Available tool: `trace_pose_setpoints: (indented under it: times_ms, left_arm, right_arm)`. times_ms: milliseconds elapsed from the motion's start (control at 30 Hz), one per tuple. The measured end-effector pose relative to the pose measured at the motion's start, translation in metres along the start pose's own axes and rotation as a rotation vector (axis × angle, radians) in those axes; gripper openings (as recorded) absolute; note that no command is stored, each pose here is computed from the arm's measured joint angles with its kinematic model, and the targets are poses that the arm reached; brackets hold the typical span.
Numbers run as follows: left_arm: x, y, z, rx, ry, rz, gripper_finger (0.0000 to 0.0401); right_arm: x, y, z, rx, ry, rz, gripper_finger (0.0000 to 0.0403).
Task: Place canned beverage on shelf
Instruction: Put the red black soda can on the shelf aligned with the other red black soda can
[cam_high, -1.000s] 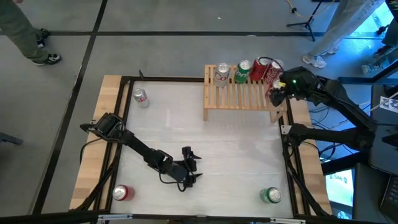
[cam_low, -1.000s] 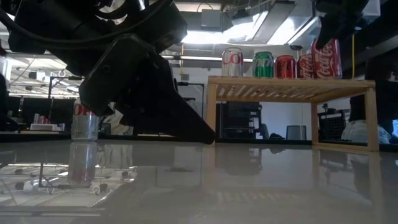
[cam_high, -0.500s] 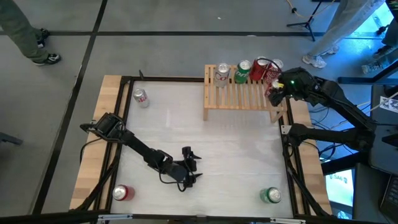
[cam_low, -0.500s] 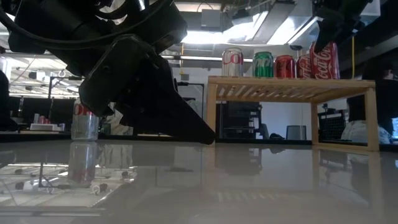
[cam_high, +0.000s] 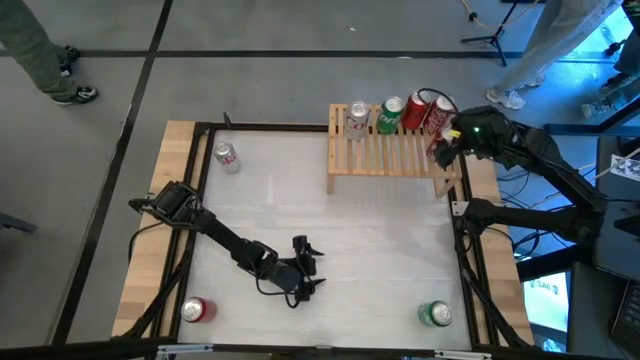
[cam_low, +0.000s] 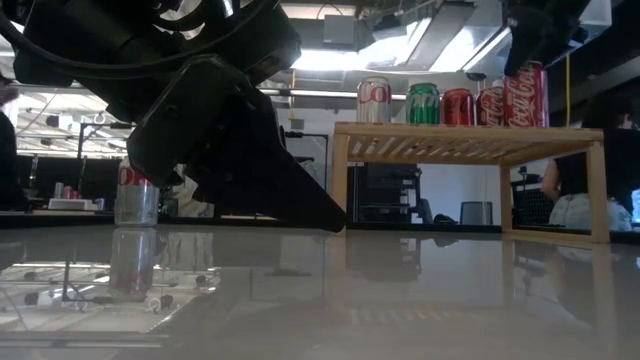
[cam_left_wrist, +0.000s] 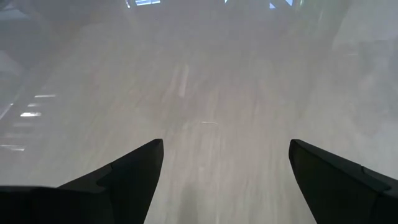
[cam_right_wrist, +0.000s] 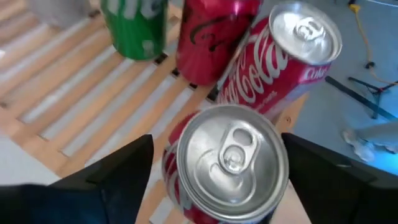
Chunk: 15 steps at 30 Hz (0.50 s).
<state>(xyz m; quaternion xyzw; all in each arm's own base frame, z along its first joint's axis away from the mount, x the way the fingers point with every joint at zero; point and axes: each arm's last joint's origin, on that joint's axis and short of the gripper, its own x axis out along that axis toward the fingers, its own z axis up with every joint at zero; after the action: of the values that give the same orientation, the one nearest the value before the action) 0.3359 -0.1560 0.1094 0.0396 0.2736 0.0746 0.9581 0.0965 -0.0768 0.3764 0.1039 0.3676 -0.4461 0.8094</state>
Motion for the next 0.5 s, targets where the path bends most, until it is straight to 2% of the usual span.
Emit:
trace_pose_setpoints:
  times_ms: [233, 500]
  left_arm:
    - [0.000, 0.000, 0.000, 0.000, 0.000, 0.000, 0.0336]
    - [0.000, -0.001, 0.004, -0.016, -0.024, 0.004, 0.0336]
  right_arm:
    - [-0.035, -0.009, 0.014, 0.045, -0.072, 0.093, 0.0334]
    - [-0.051, -0.008, 0.012, 0.111, -0.067, 0.348, 0.0334]
